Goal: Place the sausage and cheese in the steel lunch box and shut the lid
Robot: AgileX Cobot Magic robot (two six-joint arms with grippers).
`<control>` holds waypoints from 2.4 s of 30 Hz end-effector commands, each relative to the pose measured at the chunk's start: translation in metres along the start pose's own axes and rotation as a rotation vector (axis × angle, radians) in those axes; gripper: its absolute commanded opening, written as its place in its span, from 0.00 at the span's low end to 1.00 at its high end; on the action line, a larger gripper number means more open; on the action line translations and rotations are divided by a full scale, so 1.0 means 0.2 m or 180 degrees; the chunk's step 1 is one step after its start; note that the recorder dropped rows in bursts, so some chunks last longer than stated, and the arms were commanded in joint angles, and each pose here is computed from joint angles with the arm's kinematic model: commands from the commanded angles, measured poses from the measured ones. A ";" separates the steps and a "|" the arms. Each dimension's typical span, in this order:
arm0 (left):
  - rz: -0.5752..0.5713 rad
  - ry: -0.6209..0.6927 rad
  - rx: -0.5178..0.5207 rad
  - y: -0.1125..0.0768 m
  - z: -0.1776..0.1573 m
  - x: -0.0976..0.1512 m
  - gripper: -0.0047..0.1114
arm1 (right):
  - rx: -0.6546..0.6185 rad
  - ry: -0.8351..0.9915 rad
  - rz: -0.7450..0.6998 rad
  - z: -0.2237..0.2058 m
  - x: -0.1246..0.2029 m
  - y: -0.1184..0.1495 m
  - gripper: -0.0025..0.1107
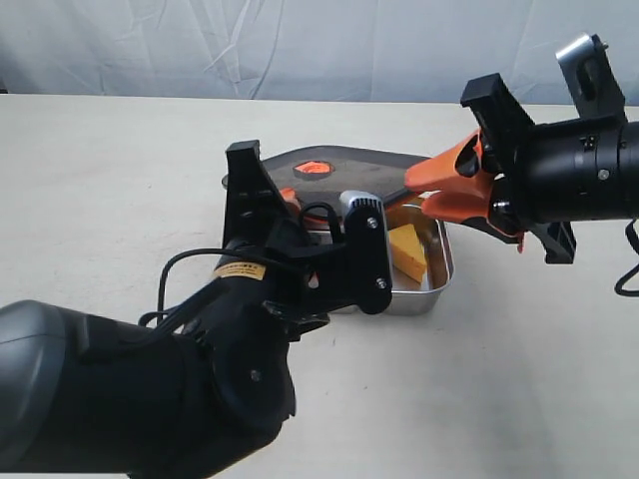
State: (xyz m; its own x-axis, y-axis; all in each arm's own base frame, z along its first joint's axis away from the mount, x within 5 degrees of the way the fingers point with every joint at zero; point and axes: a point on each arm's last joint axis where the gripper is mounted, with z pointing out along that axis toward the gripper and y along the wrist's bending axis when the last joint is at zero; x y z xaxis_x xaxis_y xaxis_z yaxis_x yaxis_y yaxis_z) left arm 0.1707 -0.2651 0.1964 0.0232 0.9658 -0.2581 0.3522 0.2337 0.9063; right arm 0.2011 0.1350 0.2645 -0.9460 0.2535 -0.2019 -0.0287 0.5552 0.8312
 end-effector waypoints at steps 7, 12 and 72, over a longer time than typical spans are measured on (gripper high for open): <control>0.0081 -0.0039 -0.0002 0.01 -0.01 -0.01 0.04 | -0.0048 -0.0037 0.0388 0.09 -0.05 -0.05 0.34; 0.0081 -0.0062 0.0035 0.01 -0.01 -0.01 0.04 | 0.0023 -0.0038 0.0486 0.13 -0.07 -0.09 0.34; -0.1628 0.0154 0.0112 0.34 -0.23 0.14 0.45 | 0.0476 -0.0069 -0.0836 0.15 -0.12 -0.15 0.01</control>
State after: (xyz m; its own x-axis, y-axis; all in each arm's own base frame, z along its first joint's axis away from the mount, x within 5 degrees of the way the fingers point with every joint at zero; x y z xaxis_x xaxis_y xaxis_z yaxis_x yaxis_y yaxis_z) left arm 0.1572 -0.2286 0.2547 -0.2000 0.7718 -0.6035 0.3600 0.6308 0.6874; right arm 0.2324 0.1362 0.2234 -0.9144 0.1388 -0.3802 -0.1755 0.7105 0.6814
